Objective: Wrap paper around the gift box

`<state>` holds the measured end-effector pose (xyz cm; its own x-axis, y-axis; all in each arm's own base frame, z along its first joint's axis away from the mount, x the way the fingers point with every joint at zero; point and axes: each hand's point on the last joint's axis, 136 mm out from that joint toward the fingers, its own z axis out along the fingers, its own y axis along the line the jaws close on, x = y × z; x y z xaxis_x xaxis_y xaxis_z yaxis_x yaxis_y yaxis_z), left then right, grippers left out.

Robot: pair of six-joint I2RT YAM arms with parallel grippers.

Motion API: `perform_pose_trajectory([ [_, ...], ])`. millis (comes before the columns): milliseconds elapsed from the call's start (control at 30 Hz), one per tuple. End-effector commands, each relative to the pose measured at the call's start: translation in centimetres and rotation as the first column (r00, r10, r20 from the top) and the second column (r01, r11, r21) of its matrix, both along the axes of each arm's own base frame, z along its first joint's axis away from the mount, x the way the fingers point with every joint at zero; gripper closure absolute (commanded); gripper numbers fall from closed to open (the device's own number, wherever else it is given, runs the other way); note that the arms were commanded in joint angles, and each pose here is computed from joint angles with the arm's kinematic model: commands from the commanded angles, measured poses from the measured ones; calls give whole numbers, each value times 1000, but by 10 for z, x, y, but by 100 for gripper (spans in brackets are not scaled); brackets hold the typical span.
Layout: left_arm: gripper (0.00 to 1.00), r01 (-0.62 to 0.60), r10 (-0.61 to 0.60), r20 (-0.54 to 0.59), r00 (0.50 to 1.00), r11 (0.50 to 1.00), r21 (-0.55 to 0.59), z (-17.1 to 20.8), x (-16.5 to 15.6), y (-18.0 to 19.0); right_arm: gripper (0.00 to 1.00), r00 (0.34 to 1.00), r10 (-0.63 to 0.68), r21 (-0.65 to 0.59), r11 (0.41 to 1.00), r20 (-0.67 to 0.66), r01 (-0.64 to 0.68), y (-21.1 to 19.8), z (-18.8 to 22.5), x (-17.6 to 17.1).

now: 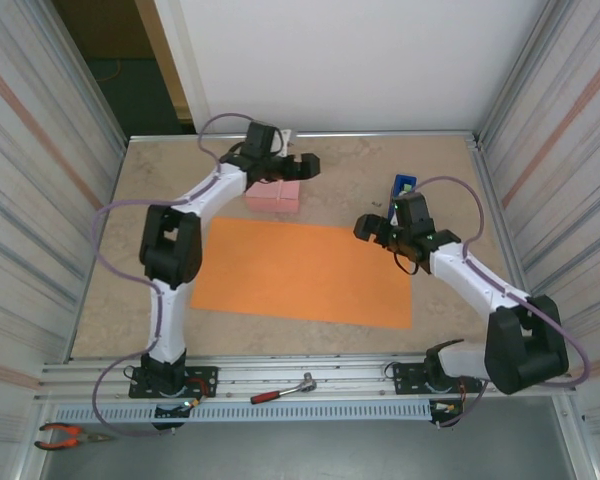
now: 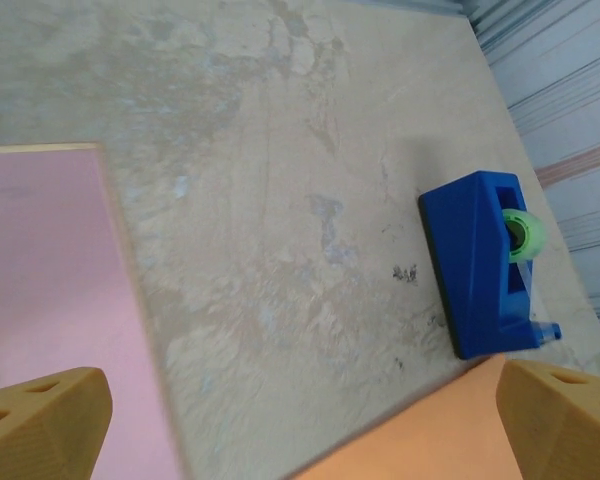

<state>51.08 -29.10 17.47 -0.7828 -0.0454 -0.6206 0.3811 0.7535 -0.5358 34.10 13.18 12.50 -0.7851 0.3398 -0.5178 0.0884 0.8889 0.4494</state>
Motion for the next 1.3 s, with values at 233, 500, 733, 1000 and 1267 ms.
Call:
perform_pose_trajectory([
  [233,10,-158,153,-90,984,987,-44,-25,5,151,6,993,117,253,960,13,-116,87,37,89],
  [500,19,-105,86,-166,982,989,-105,-56,16,148,14,984,175,316,937,-42,-153,143,13,150],
  [733,17,-93,63,-214,975,987,-134,-78,24,139,15,978,193,385,910,-72,-152,175,-18,182],
  [1000,27,-45,5,-247,969,987,-157,-93,23,117,22,968,233,445,880,-94,-168,208,-39,198],
  [1267,43,14,-67,-270,961,980,-196,-100,15,92,49,955,273,482,857,-118,-186,221,-52,195],
])
